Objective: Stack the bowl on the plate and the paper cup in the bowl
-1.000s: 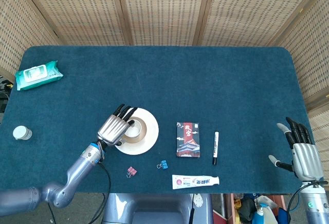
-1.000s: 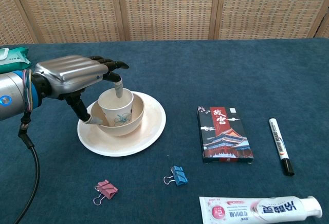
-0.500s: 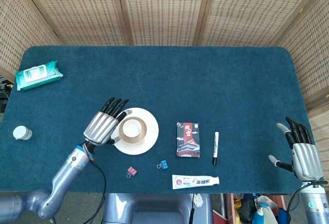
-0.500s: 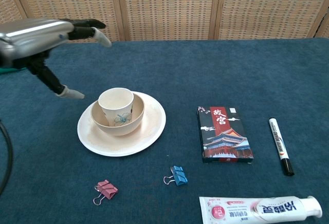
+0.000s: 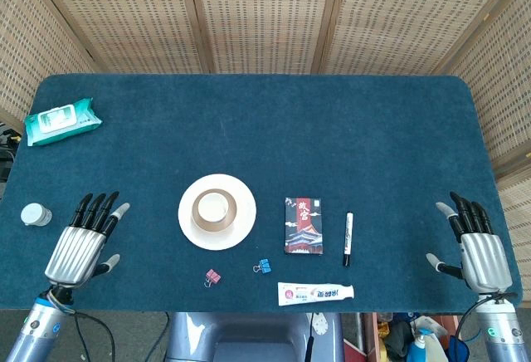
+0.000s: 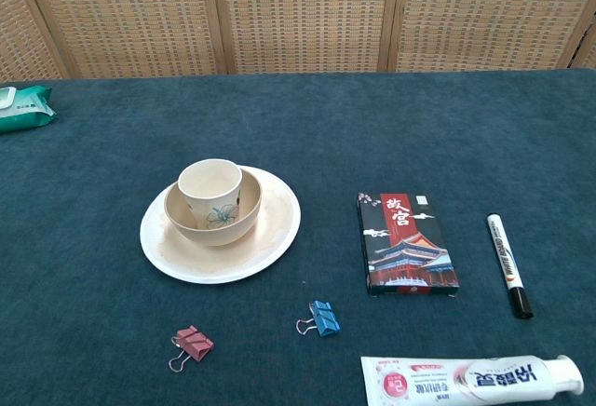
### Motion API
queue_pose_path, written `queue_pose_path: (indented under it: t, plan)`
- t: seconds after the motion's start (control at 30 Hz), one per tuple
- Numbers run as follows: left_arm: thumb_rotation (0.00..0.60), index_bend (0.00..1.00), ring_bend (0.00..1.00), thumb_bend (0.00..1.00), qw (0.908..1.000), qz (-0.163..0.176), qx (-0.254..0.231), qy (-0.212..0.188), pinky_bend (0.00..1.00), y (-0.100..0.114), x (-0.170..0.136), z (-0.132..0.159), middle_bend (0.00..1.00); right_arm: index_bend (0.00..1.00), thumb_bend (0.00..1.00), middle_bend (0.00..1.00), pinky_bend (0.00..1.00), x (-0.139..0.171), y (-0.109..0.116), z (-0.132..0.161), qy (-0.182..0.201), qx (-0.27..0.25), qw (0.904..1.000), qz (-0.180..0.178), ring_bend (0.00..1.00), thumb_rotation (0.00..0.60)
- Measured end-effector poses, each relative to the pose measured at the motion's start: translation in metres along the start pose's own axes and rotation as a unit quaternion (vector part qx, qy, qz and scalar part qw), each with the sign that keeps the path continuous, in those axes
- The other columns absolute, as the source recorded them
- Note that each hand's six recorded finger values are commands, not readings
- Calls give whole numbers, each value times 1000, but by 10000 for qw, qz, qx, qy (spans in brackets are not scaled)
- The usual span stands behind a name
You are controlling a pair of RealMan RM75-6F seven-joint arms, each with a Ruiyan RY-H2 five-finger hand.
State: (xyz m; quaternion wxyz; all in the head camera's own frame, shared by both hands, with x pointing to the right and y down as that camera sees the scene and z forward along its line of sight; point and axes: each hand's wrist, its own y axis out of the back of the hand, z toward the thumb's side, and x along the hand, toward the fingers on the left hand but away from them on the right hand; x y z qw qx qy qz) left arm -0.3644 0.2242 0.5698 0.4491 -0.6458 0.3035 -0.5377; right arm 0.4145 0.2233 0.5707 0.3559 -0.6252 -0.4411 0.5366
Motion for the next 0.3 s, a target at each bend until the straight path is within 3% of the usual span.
queue_pose_path:
  t: [0.3]
  plan:
    - [600,122,0,122,9990,30,-164,409,0,-18,-26,-29,0,123,134,0,0,0,-6,5,68,53,9999,84,0,600]
